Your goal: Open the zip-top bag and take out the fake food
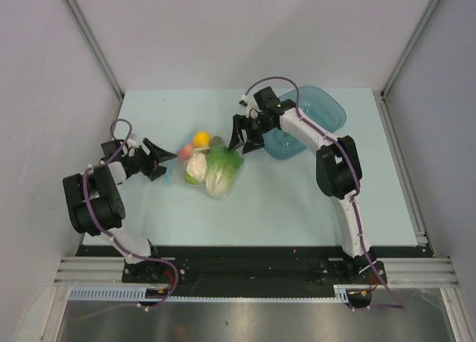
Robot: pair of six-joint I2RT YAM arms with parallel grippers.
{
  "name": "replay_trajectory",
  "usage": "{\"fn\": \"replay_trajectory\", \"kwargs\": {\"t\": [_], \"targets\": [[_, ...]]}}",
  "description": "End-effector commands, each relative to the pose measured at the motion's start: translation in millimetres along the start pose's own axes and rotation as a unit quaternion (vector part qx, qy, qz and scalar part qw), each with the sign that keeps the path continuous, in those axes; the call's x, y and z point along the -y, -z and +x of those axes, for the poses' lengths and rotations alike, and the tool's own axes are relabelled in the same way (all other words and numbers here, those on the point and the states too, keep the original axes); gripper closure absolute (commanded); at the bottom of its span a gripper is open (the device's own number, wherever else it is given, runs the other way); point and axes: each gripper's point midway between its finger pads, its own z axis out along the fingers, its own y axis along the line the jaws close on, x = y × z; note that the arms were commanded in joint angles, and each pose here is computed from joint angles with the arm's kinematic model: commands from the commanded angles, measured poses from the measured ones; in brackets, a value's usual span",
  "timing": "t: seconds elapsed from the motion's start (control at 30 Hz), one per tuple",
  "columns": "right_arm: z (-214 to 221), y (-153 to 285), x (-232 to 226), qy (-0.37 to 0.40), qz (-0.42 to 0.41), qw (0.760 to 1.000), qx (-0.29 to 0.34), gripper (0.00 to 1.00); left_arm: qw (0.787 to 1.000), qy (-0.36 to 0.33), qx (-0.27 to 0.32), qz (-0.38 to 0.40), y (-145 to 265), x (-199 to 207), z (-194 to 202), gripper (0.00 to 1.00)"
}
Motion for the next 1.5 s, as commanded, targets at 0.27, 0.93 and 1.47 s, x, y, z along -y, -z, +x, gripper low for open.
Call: {"fn": "replay_trajectory", "kwargs": {"t": [0.27,0.93,1.47], "targets": [[-9,22,-28,-0.001,-0.019,1.000,0.016,0.27,0.992,-0.087,-0.058,0.071,-16,54,31,0.78],[-24,109,-76,0.063,0.028,0.991,0.116,0.13,0.954,-0.286,-0.057,0.075,24,213,144,1.00],[59,141,-3,0.000,0.044,0.995,0.091,0.00,0.914,-0.403,-0.040,0.034,49,242,133,1.00]]}}
